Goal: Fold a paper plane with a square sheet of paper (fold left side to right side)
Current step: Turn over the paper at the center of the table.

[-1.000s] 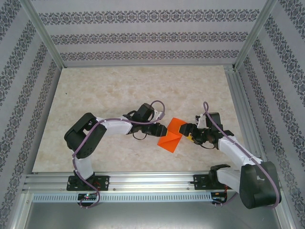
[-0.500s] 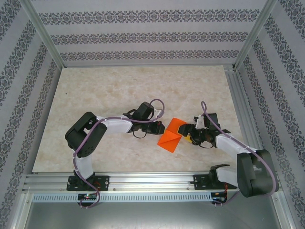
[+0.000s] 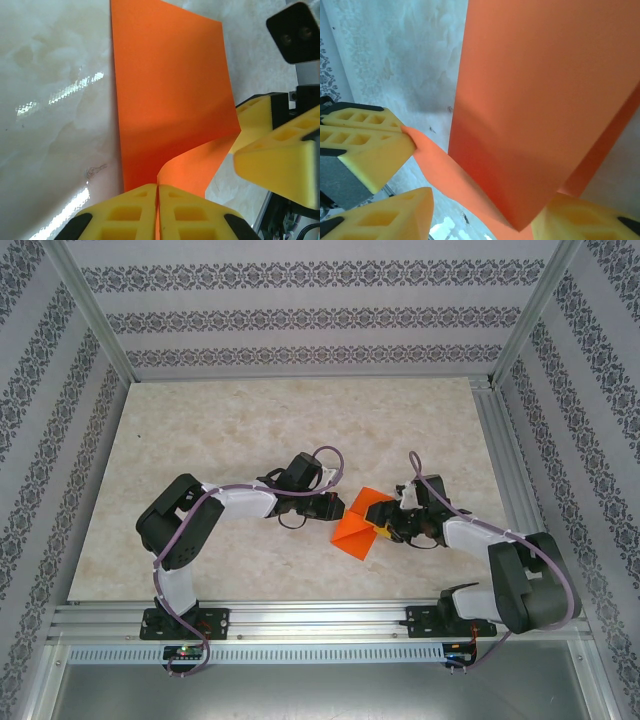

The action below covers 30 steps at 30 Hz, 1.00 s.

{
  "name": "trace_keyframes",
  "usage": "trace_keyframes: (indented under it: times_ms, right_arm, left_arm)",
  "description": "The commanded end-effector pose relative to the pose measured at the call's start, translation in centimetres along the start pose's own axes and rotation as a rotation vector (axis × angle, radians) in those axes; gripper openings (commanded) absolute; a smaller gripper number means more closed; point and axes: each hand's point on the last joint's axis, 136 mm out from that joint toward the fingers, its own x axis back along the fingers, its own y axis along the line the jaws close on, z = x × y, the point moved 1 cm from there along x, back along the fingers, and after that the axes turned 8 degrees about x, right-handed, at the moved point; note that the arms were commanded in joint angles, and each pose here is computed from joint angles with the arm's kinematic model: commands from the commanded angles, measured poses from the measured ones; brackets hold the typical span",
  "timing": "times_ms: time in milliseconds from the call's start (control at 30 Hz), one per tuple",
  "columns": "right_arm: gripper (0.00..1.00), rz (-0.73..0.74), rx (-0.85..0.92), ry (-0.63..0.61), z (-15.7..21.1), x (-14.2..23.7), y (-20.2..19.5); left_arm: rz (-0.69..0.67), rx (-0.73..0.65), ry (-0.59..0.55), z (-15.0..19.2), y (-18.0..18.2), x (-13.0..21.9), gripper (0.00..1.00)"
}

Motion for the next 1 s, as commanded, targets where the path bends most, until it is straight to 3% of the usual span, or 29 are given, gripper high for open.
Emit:
trace_keyframes:
  times_ms: [0, 267, 433, 567, 800, 967]
  right_arm:
    - [0.47, -0.036, 0.037, -0.023, -1.4, -0.4, 1.6]
    - [0.15, -0.039, 0.048, -0.035, -1.8, -0.5, 2.0]
    - [0.02, -0.048, 0.089, -0.049, -2.5, 0.0, 3.0]
    - [0.0, -0.086, 0.146, -0.092, -3.9, 1.3, 4.9]
    - [0.0, -0.226, 0.316, -0.232, -7.4, 6.1, 10.9]
    - [0.0, -0.335, 0.439, -0.304, -9.2, 9.7, 16.4]
  left_arm:
    - [-0.001, 0.005, -0.031, -0.7, 0.2, 0.5, 0.13]
    - [-0.019, 0.018, -0.051, -0.9, 0.8, 1.1, 0.23]
    - [-0.009, 0.031, -0.117, -2.2, 0.9, 3.8, 0.41]
    - [0.023, 0.035, -0.187, -3.0, 0.2, 7.1, 0.58]
    - [0.217, 0.065, -0.346, -4.2, -3.6, 14.1, 1.0]
    - [0.447, 0.086, -0.372, -5.0, -8.1, 17.0, 1.0]
